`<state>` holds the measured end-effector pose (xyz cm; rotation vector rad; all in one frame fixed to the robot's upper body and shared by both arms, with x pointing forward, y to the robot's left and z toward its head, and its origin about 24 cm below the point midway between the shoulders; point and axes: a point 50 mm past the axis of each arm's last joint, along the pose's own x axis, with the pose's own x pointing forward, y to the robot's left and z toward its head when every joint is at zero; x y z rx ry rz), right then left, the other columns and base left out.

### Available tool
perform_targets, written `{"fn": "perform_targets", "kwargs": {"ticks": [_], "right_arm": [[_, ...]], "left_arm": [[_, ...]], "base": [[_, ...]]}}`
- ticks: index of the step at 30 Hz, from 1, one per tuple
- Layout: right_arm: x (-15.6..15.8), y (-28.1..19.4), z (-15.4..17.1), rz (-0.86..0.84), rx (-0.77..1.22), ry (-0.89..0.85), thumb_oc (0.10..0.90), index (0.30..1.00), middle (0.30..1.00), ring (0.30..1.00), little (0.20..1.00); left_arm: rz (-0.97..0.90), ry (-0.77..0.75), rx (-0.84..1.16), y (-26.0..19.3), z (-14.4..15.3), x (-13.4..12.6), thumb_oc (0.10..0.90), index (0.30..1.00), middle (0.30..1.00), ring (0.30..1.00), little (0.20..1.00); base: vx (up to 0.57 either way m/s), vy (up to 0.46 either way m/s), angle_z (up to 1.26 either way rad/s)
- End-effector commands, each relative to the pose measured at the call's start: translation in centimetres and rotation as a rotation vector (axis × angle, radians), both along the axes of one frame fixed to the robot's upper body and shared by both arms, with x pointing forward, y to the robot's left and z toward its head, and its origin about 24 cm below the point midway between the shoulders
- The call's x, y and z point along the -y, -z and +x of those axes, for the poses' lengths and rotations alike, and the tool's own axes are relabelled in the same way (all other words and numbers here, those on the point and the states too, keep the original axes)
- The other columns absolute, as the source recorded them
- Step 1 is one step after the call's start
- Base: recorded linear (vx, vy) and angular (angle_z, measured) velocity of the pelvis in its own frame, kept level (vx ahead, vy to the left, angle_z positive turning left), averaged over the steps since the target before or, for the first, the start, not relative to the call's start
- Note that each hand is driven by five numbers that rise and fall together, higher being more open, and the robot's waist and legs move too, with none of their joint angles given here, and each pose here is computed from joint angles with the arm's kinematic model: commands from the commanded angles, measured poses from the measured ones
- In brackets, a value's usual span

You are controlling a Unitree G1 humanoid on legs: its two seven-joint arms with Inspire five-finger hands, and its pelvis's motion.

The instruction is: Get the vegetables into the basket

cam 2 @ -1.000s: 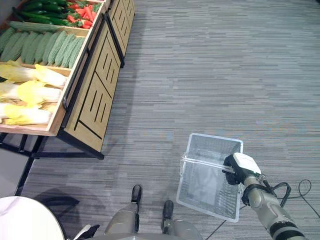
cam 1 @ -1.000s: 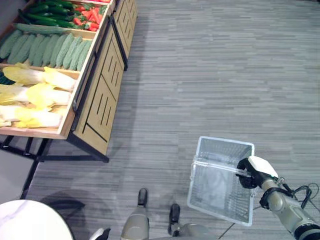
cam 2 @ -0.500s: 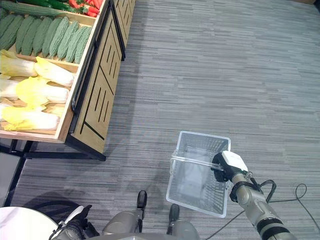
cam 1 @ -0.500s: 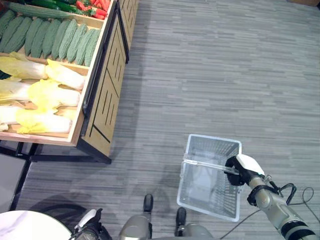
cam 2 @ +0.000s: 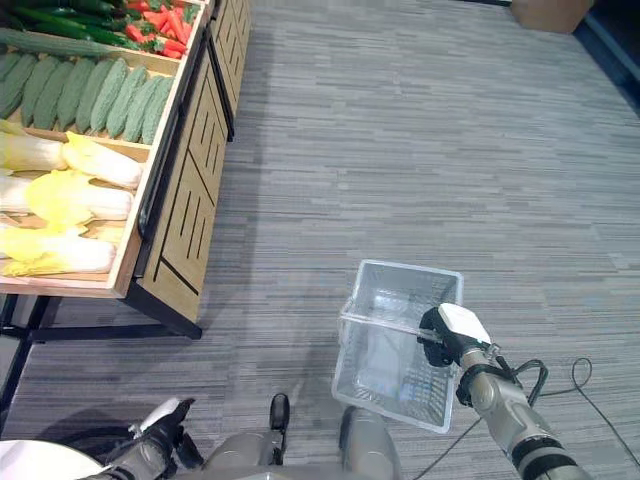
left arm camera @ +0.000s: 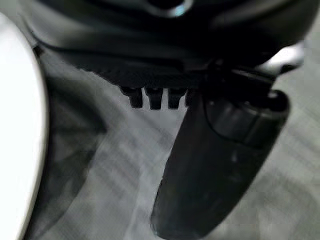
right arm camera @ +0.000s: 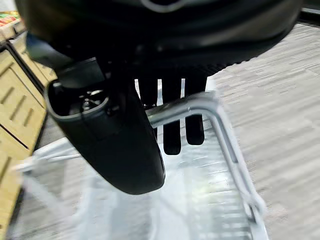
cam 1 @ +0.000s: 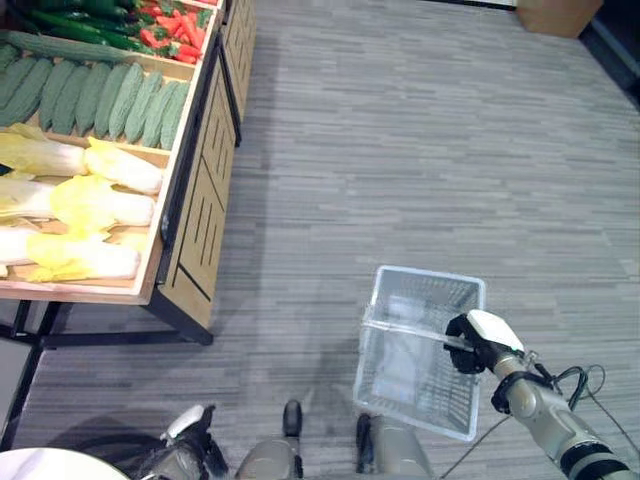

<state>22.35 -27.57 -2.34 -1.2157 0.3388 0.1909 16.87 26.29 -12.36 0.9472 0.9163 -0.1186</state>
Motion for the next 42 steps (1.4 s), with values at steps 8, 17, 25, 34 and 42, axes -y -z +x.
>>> {"fn": "perform_targets", "kwargs": {"ticks": [8,17,25,34,42], "right_arm": [[0.7,-2.5,0.7,-0.021,0.142,-0.027,0.4,0.3,0.3,0.3,0.3],[2.5,-3.6,0.7,-0.034,0.171,0.026,0.4,0.3,0.3,0.3,0.3],[2.8,-4.5,1.0,-0.047,0.21,0.031,0.4,0.3,0.3,0.3,0.3],[0.6,-3.2,1.3,-0.011,0.185,0.001,0.4,0.3,0.3,0.3,0.3],[-0.1,-2.7,2.0,0.005,0.179,0.014,0.4,0.3,0.3,0.3,0.3]], "left_arm": [[-0.124,0.038,0.371,-4.5,5.9,1.7,0.9,1.0,1.0,1.0,1.0],[-0.076,-0.076,0.107,-0.4,0.8,0.7,0.9,1.0,1.0,1.0,1.0],[-0.055,-0.142,0.018,0.7,-1.4,0.0,0.9,1.0,1.0,1.0,1.0],[-0.012,-0.17,-0.106,1.7,-5.4,-1.4,0.9,1.0,1.0,1.0,1.0],[-0.006,-0.186,-0.086,1.4,-5.2,-2.0,0.9,1.0,1.0,1.0,1.0]], "base": [[0.31,-0.265,0.44],[0.16,-0.25,0.27],[0.08,-0.041,0.55],[0.25,0.185,-0.17],[0.12,0.194,0.11]]}}
